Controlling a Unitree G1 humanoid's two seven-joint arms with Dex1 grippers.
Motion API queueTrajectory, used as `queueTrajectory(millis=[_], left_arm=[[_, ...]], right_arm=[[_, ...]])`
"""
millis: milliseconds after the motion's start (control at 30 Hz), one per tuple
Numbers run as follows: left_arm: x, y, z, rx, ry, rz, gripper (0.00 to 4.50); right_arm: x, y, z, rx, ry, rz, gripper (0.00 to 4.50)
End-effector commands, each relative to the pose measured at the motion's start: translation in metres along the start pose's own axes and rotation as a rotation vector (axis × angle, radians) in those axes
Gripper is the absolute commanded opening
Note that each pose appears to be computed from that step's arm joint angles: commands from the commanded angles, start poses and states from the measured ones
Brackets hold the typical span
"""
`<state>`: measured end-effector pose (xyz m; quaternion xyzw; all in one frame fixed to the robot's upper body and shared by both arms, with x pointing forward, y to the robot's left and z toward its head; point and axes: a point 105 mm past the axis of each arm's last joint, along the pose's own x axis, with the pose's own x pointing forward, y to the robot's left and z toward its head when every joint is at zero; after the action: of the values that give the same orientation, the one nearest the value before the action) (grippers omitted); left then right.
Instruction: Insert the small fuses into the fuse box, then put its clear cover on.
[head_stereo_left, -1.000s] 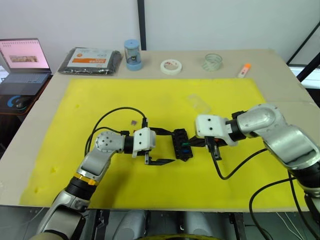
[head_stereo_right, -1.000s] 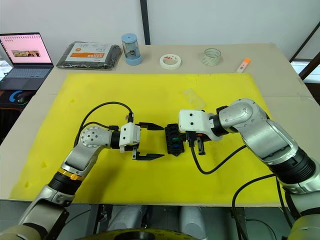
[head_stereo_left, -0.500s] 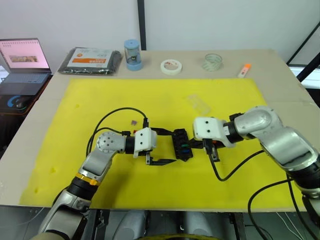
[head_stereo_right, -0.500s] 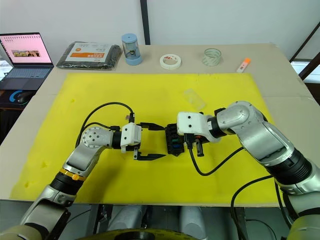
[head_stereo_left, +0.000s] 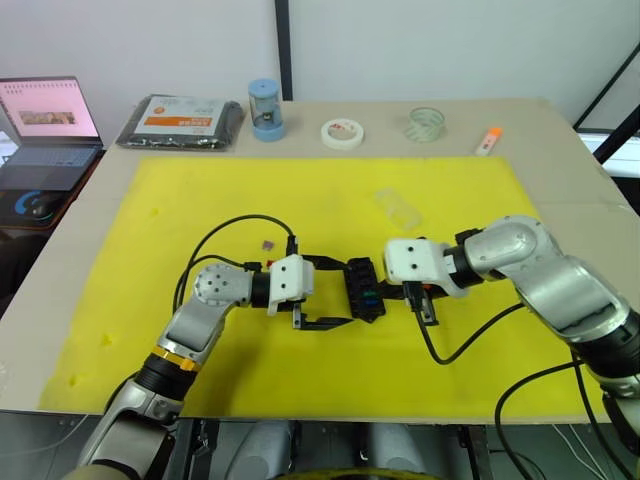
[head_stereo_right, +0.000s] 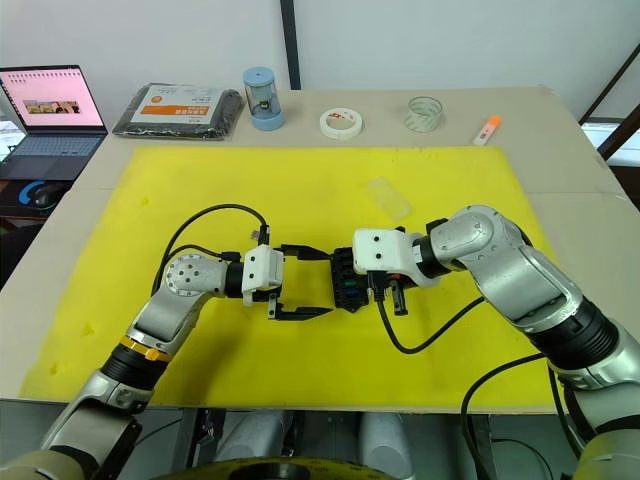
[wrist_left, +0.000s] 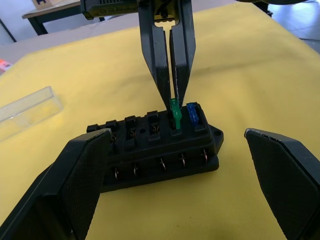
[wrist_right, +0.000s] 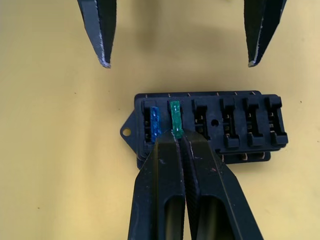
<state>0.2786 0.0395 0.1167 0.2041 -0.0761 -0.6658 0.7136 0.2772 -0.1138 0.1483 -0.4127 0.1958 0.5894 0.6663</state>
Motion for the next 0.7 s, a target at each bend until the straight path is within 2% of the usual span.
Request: queueTrajectory(millis=[33, 700], left_arm=[[0.0033, 0.0042, 0.0088, 0.044, -0.019, -0.002, 4.48], [0.0033, 0.0034, 0.0093, 0.043, -0.018, 0.002, 4.48]], right_arm=[[-0.0019, -0.0049, 0.0019, -0.015, -0.001, -0.018, 0.00], [0.0040, 0.0007, -0.0038, -0.031, 0.024, 0.023, 0.00]])
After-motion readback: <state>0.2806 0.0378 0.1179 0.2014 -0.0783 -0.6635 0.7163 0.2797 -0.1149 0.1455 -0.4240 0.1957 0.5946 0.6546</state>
